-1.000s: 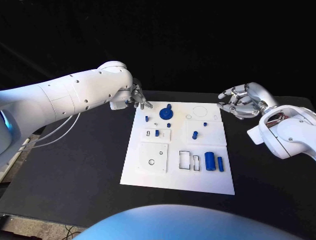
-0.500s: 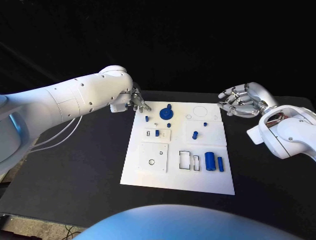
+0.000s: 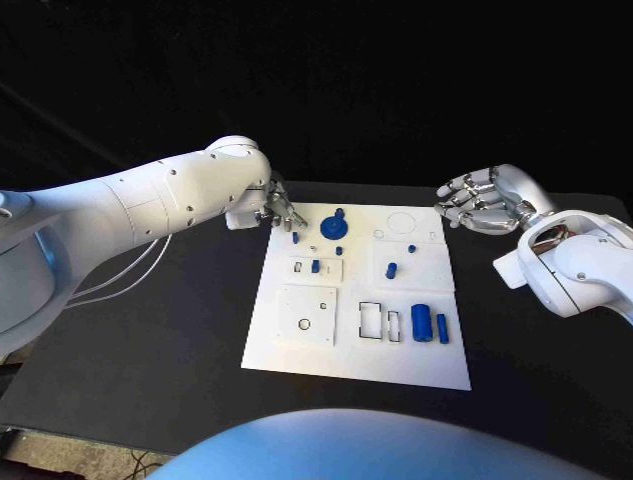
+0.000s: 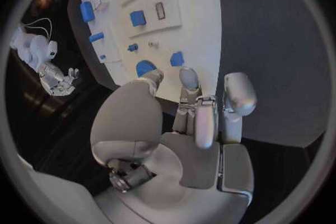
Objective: Assemble the parts on the task board
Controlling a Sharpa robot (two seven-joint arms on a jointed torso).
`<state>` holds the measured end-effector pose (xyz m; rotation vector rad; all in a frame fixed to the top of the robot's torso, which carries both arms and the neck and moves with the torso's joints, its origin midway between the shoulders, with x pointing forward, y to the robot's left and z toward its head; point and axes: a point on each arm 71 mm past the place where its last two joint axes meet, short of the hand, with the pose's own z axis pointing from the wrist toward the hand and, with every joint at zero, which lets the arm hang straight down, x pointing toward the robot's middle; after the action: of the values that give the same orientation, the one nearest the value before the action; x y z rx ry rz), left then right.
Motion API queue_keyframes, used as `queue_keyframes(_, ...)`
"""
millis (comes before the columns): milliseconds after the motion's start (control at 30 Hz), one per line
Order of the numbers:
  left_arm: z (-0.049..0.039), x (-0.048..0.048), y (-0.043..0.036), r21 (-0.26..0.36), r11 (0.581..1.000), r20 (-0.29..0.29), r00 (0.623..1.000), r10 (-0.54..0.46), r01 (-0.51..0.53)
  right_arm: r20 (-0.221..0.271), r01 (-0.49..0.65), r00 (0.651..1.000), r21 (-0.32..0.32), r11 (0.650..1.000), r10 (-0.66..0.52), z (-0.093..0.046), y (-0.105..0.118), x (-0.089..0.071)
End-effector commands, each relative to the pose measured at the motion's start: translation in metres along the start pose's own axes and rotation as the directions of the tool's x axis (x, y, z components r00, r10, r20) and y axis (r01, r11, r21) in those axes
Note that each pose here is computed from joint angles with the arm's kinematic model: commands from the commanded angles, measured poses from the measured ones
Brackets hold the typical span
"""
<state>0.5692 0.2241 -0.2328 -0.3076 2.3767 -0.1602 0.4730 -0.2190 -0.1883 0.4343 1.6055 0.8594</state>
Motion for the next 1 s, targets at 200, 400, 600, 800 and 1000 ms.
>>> queue_keyframes(200,0.0026,0.0054,-0.0007,0.011,1.0,-0.049,0.999,0.009,-0.008,-0.016,-0.007,1.0,-0.014,1.0,0.007,0.0002,0.0013,0.0017)
queue_keyframes(400,0.0033,0.006,-0.0007,0.008,1.0,-0.051,0.999,0.01,-0.009,-0.016,-0.007,1.0,-0.014,1.0,0.007,0.0004,0.0015,0.002)
queue_keyframes(600,0.0037,0.0061,-0.0012,0.007,1.0,-0.045,0.999,0.006,-0.006,-0.016,-0.007,1.0,-0.014,1.0,0.007,0.0007,0.0016,0.0022)
queue_keyframes(800,0.0038,0.0056,-0.0006,0.004,1.0,-0.038,0.999,-0.002,0.002,-0.016,-0.008,1.0,-0.012,1.0,0.008,0.0009,0.0017,0.0026)
queue_keyframes(1000,0.0036,0.0067,-0.0009,0.005,1.0,-0.051,0.999,-0.008,0.008,-0.015,-0.008,1.0,-0.01,1.0,0.007,0.0011,0.0015,0.0026)
